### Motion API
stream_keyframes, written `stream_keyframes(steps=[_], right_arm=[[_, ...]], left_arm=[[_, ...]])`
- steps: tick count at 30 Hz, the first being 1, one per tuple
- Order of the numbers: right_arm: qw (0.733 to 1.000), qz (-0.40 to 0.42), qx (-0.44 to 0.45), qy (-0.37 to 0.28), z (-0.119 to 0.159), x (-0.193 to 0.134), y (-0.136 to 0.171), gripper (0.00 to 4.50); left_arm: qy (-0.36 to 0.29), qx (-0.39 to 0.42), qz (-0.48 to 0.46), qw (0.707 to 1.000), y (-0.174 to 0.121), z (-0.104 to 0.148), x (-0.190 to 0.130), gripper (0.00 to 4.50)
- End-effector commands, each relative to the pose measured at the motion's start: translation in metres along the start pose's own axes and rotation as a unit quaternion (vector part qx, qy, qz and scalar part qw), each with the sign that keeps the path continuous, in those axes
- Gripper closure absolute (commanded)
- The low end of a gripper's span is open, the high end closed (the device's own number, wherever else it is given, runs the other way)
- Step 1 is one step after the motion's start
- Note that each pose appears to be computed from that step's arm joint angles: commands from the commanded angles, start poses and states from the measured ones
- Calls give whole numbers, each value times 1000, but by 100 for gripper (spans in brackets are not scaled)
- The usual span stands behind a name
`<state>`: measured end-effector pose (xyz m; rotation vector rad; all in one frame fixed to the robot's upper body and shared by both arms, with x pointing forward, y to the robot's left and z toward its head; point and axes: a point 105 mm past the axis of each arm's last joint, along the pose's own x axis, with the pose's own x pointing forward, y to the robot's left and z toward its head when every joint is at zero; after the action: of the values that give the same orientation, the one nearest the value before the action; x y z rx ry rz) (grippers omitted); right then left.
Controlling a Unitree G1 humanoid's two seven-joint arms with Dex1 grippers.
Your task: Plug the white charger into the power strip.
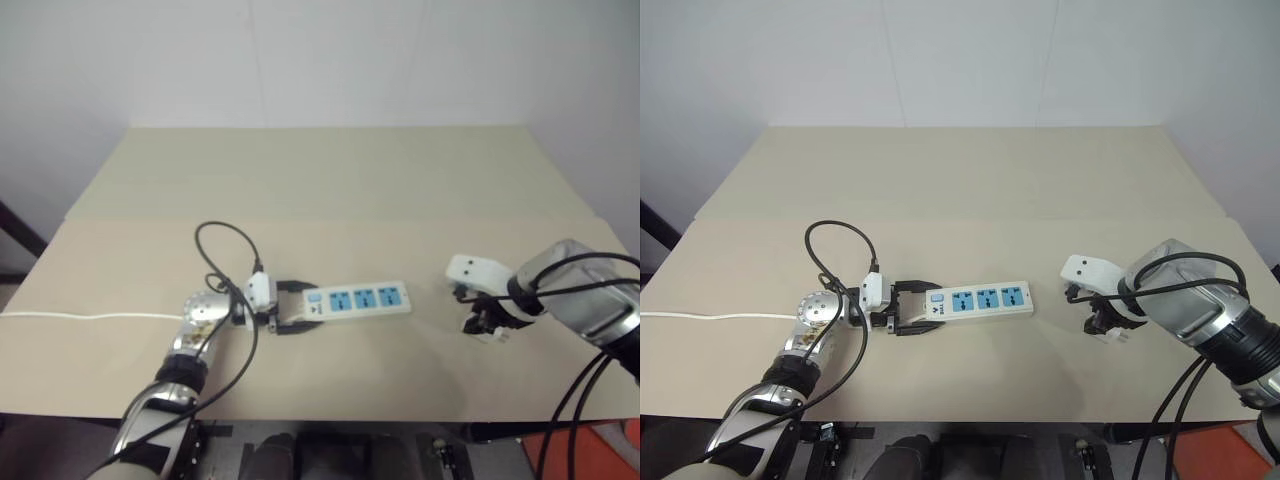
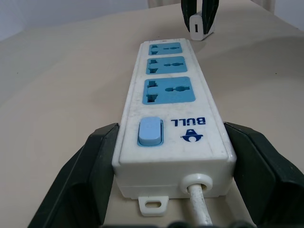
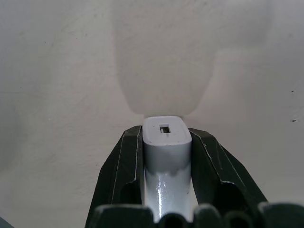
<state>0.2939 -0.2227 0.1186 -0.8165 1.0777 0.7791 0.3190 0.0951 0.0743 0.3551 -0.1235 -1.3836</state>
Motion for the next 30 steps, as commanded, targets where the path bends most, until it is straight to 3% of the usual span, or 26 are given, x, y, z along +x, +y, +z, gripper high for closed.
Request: stream_keyframes(steps=[1, 5, 8, 10, 14, 23, 30], right_arm=[[993, -27, -40, -111, 49, -47, -3, 337], [963, -39, -93, -248, 92, -78, 1, 337], [915, -22, -88, -394, 119, -98, 5, 337], [858, 12, -79, -507, 130, -106, 10, 337], [757, 104, -46, -643, 135, -103, 27, 337], [667, 222, -57, -709, 152, -67, 57, 337], [675, 212, -92, -700, 164, -31, 63, 337]], left_arm=[[28, -25, -21, 999, -12, -14, 0, 126], [28, -29, -30, 999, -13, -14, -1, 126], [30, -28, -35, 999, -13, -13, -2, 126], [30, -25, -37, 999, -12, -11, -2, 126], [30, -24, -47, 998, -11, -8, -4, 126], [19, -36, -84, 996, -18, -4, -3, 126], [18, -35, -89, 995, -21, -2, -3, 126]])
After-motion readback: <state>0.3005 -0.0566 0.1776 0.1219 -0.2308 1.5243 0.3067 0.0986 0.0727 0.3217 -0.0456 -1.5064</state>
